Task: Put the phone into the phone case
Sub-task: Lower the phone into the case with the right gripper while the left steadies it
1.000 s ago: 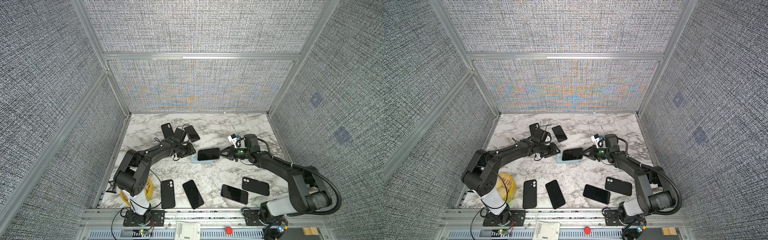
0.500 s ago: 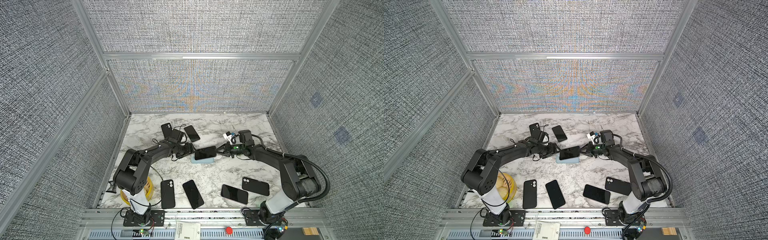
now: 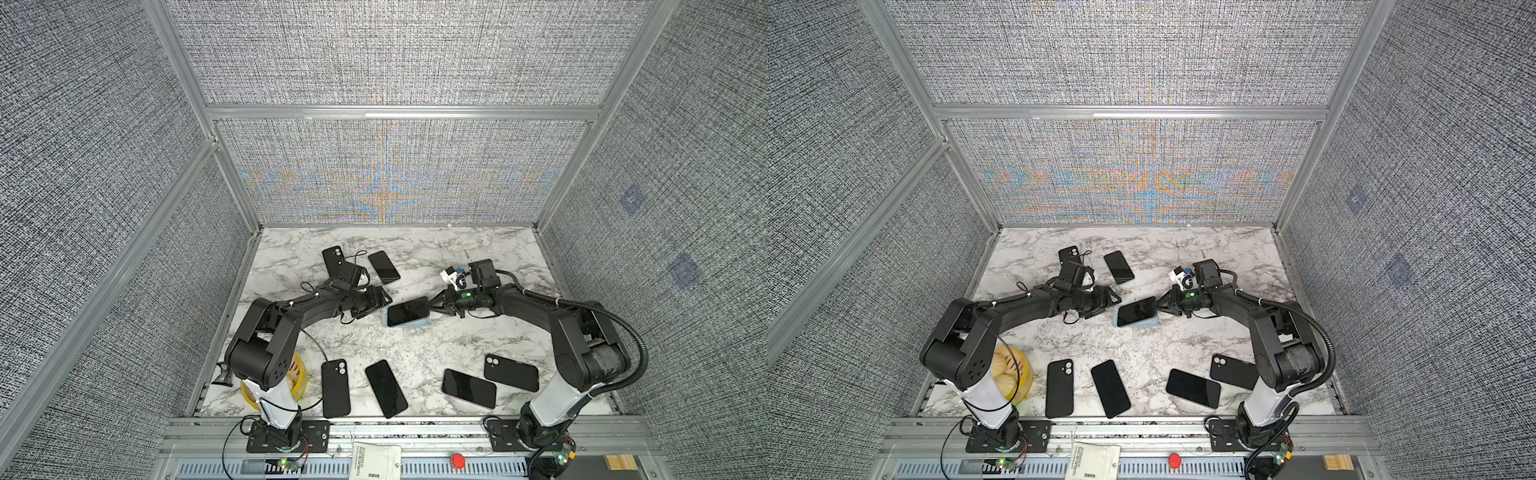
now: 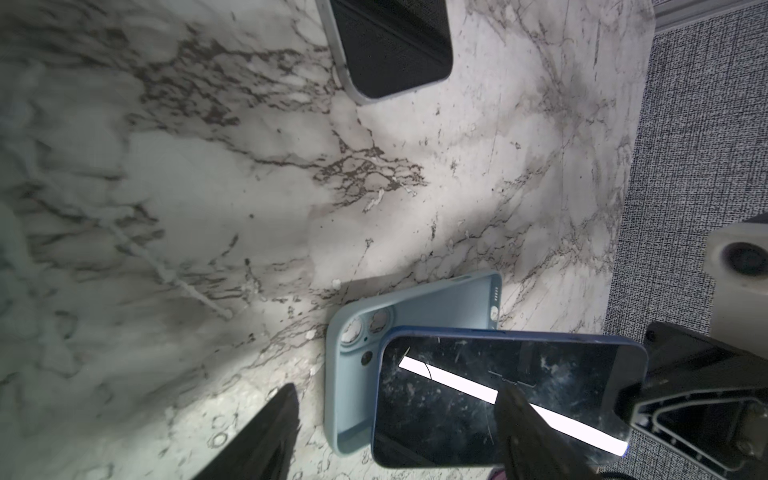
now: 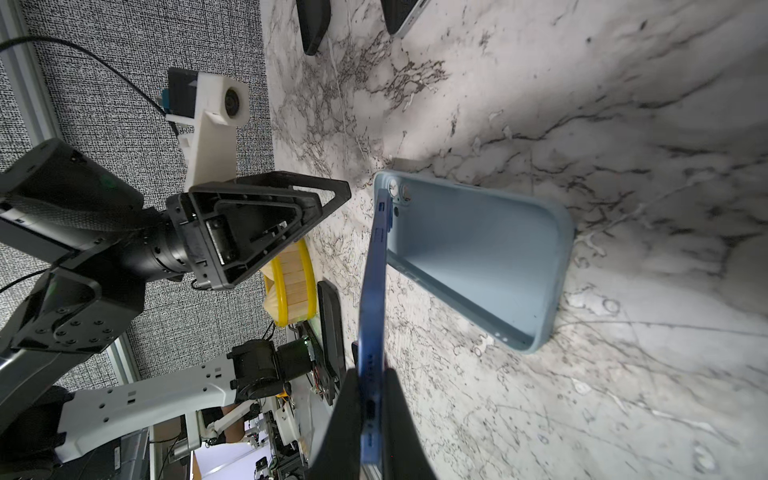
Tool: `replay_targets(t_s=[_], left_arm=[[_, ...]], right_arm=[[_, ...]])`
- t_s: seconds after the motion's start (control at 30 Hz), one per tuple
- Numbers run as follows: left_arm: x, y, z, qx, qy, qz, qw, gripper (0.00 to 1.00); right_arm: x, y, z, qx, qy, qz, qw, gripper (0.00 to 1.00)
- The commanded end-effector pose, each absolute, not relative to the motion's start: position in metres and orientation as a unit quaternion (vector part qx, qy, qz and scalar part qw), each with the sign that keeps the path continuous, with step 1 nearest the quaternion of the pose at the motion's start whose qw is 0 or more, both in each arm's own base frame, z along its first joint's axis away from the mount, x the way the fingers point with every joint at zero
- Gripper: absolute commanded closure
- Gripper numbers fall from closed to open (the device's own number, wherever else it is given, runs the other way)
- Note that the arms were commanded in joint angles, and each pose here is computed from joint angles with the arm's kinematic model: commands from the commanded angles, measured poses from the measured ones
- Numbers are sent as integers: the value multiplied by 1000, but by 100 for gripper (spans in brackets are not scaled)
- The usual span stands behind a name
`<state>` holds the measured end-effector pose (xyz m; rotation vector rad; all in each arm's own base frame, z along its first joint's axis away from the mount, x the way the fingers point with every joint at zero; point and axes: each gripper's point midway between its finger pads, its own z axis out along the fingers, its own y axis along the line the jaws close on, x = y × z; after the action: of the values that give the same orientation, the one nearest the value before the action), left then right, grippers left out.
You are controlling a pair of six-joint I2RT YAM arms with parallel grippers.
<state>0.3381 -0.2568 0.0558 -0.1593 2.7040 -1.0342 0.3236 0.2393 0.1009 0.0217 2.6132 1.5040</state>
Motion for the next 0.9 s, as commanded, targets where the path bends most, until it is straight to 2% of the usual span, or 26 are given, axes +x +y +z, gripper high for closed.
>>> replay_targets(t_s=[0.0, 0.87], left_arm=[[339, -264, 55, -45, 921, -370, 114, 24], [332, -272, 43, -44, 913, -397, 86, 31]], right_arm=[[323, 241, 98, 6, 865, 499, 51, 100], [333, 245, 68, -7, 885, 464, 21, 100]])
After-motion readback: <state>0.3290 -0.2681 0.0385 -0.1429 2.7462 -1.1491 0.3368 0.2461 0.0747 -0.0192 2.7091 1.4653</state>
